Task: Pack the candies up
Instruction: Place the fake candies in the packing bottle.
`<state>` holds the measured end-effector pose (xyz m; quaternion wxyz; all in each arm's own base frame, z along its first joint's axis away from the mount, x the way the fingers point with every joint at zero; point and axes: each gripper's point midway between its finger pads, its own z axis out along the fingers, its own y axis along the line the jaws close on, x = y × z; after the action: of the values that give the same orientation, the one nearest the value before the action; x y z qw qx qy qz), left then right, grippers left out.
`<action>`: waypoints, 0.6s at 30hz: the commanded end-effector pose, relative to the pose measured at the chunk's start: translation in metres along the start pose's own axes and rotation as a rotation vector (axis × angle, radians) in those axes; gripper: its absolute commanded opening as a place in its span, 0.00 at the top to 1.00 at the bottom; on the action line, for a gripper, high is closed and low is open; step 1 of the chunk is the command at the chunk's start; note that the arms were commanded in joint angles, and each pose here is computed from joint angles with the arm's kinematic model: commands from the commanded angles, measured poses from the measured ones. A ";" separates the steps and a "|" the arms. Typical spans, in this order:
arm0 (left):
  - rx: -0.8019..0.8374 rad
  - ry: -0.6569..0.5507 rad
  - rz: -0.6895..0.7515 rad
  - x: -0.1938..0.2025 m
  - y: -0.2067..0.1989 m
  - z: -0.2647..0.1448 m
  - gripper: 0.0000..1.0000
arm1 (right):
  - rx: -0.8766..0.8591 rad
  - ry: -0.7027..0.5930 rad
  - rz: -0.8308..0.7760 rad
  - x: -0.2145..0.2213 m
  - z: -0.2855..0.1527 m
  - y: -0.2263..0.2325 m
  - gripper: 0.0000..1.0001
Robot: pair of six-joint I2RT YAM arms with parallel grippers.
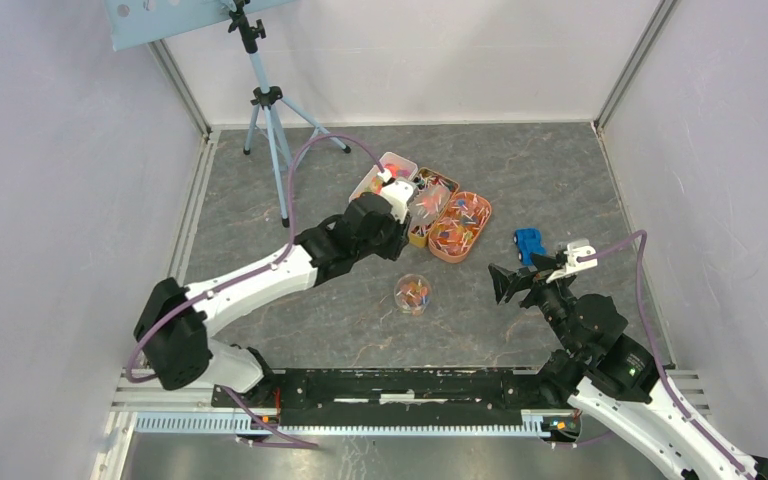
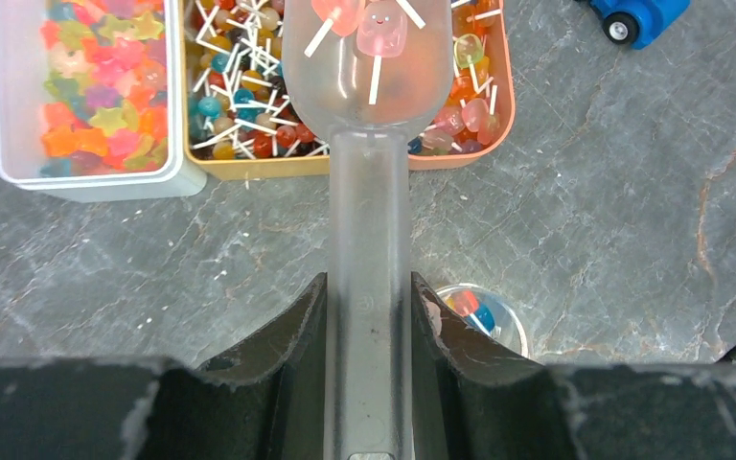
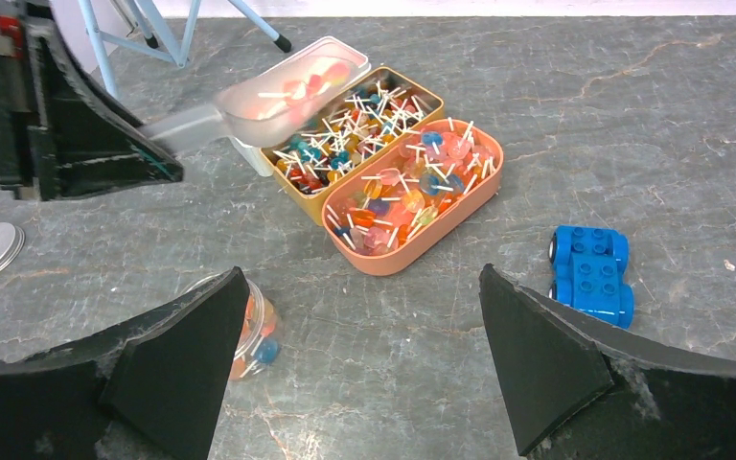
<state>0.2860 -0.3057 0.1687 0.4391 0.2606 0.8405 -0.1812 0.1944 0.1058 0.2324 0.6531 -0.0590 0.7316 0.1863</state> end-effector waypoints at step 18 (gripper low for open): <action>0.119 0.012 -0.014 0.013 0.000 -0.130 0.98 | 0.011 -0.002 -0.011 -0.012 0.002 0.001 0.02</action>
<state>0.2202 -0.2439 0.2154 0.4440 0.2754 0.8264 -0.2099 0.1975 0.1085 0.2244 0.6416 -0.0660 0.7440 0.1746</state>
